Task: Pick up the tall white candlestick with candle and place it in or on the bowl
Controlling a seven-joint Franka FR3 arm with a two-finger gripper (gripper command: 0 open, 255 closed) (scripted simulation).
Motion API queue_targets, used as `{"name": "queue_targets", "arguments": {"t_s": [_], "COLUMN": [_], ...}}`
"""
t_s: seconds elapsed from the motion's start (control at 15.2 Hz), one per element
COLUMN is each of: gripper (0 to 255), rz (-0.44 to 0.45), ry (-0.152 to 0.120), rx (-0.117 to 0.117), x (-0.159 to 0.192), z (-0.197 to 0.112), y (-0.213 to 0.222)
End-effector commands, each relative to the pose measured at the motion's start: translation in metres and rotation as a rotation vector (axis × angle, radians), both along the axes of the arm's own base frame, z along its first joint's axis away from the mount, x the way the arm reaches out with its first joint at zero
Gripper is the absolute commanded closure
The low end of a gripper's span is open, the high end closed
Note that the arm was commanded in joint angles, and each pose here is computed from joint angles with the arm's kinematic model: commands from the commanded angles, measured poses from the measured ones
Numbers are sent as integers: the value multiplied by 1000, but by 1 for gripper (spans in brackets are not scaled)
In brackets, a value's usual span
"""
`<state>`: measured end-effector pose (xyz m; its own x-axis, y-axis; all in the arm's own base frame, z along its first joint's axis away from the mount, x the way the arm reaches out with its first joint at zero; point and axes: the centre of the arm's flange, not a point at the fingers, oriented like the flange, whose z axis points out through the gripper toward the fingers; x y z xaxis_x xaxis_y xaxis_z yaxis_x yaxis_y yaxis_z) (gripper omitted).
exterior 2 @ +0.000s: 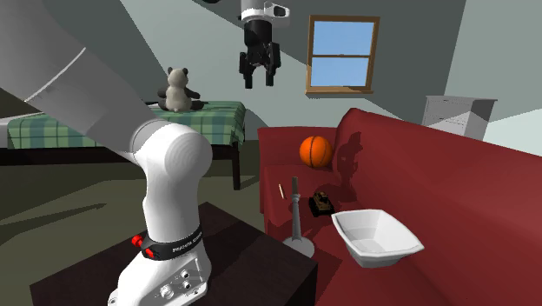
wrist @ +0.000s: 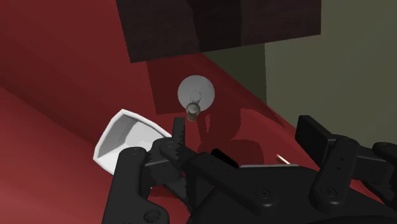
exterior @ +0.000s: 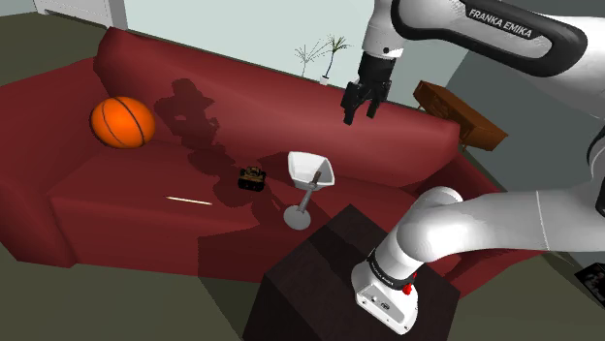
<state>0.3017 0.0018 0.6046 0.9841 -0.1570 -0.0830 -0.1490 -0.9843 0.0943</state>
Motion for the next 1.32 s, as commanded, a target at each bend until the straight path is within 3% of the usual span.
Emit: {"name": "queue_targets", "arguments": {"t_s": [0.0,1.25], "gripper": [0,0], "rz": [0,69], "ry": [0,44], "rx": [0,-32], "x": [0,86], "z": [0,-233], "y": [0,-47]}}
